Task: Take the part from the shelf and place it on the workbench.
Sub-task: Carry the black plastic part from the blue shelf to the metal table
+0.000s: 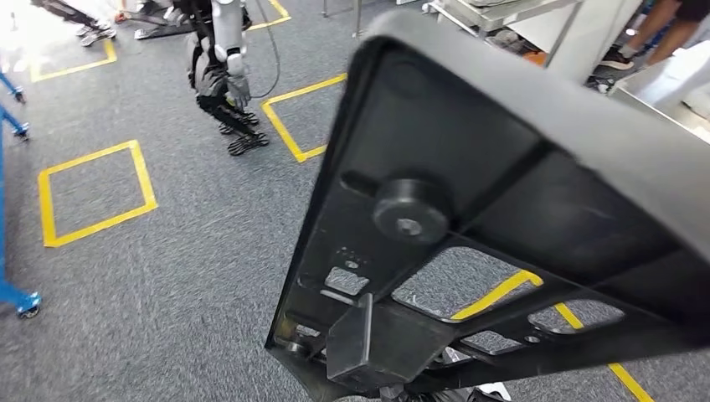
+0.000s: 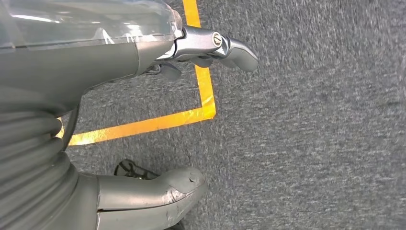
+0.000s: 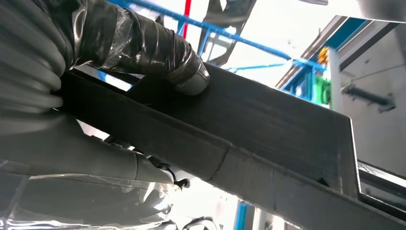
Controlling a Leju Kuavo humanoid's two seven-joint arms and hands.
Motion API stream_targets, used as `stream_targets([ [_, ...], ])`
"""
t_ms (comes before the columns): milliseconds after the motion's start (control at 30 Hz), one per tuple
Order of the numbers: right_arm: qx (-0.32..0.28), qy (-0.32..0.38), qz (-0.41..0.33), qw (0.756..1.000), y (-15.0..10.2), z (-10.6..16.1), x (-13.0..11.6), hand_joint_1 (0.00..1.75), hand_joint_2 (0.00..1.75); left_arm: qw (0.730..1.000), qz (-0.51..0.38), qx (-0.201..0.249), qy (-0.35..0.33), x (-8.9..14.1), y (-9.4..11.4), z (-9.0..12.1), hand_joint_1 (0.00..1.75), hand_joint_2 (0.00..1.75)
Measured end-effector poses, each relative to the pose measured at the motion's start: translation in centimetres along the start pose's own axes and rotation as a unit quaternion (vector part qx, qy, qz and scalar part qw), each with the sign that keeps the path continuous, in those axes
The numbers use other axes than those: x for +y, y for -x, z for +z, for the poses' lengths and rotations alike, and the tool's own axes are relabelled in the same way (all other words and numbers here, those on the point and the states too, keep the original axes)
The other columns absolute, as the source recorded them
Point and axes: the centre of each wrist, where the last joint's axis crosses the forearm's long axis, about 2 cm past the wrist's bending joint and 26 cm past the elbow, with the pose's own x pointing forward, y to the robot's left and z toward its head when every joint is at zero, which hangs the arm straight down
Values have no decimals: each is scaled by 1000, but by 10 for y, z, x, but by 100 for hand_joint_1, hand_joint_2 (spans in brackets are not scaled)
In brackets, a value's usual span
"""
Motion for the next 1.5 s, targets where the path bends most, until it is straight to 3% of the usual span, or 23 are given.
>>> stream_targets([
  [500,6,-31,5,999,4,-8,8,175,175,1000,-11,4,-6,-3,-2,0,0,175],
  [1500,16,-15,1,1000,9,-10,17,175,175,1000,-17,6,-1,-9,-5,-1,0,175],
])
